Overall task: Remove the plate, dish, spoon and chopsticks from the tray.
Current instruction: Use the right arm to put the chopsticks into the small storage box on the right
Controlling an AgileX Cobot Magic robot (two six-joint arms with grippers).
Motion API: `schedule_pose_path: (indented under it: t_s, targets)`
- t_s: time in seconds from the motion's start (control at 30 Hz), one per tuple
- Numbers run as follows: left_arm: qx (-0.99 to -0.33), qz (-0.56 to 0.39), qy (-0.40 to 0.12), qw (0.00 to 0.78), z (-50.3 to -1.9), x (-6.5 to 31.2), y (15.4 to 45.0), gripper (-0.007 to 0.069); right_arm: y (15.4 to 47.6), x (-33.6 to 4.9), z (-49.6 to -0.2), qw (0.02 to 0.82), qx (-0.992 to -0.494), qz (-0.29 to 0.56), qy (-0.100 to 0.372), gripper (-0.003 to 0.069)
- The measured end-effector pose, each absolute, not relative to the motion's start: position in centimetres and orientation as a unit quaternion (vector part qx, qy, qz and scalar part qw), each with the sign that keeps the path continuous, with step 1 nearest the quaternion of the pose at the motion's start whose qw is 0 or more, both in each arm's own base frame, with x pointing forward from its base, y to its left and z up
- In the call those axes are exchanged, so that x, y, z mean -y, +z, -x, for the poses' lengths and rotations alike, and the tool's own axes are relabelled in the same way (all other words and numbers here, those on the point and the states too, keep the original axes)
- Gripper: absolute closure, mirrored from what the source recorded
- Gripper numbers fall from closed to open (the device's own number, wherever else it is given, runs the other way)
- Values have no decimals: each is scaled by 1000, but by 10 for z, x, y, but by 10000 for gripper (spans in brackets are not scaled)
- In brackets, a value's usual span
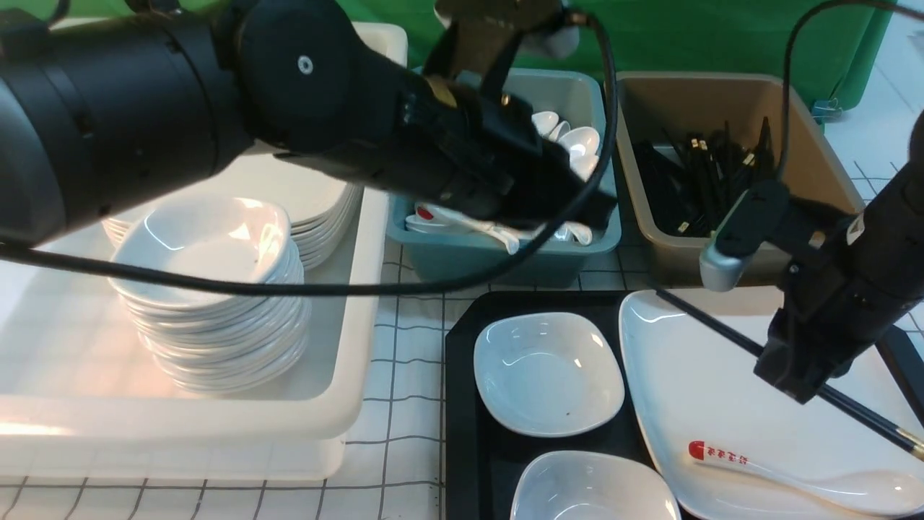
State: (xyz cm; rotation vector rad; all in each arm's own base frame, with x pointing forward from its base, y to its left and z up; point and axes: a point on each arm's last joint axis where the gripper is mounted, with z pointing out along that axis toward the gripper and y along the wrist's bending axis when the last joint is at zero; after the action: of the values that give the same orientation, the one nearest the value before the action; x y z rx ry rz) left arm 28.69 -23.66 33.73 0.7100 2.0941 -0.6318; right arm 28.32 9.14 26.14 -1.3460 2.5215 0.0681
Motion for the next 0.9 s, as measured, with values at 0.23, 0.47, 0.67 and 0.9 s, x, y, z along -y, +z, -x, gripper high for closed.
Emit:
schedule_pose_path:
  t_s: [0.23, 0.47, 0.67, 0.9]
  targets:
    - [-797, -273, -238, 483, -296, 236, 348, 628, 302, -92, -298, 267, -857, 441, 1, 548]
    - [-793, -295, -218, 486, -296, 235, 347, 628, 342, -73, -358, 435, -830, 345, -49, 548]
    - [-778, -301, -200, 513, -300, 234, 350, 628, 332, -64, -418, 484, -830, 272, -51, 548]
    - [-758, -285, -198, 552, -304, 234, 358, 628, 307, -69, -458, 502, -825, 254, -51, 548]
